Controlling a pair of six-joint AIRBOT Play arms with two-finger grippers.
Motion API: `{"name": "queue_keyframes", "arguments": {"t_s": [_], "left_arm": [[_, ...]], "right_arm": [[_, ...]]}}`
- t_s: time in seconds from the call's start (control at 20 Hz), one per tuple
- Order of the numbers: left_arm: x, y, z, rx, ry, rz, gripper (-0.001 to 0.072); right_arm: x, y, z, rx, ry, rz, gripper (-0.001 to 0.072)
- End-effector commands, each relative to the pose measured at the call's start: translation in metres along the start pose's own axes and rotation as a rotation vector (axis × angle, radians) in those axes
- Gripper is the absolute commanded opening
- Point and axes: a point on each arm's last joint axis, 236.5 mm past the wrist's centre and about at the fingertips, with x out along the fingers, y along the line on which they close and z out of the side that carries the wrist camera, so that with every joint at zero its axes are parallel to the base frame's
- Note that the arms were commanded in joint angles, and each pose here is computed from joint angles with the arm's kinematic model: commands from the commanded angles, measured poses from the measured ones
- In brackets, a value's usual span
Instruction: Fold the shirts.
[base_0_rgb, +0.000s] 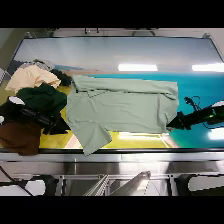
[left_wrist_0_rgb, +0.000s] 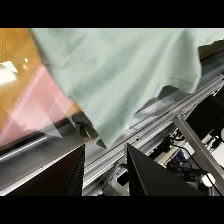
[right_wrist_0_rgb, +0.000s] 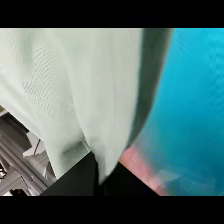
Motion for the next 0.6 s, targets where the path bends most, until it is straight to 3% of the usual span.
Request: {"name": "queue_keyframes", "arguments": {"t_s": [0.0,0.25,0.3,0.45,0.55], "left_arm": [[0.032,0.013,-0.004,-0.030,-0.017,0.047,0.0289],[0.057,0.020,0.021,-0.066,-0.084,0.125,0.0289],[0.062,0.017,0.026,-0.066,-0.092,0.111,0.0251],[0.059,-0.003,0.052,-0.014,-0.145,0.068,0.0247],[0.057,-0.016,0.050,0.059,-0.102,0.060,0.0026]], "right_arm": [[-0.002,0.002,0.013,-0.006,-0.057,-0.005,0.0019],[-0.004,0.013,0.018,-0.003,-0.080,0.032,0.0019],[-0.005,0.015,0.018,-0.004,-0.084,0.034,0.0019],[-0.007,0.020,0.014,-0.010,-0.071,0.049,0.0018],[-0.009,0.024,0.006,-0.013,-0.044,0.064,0.0019]]}}
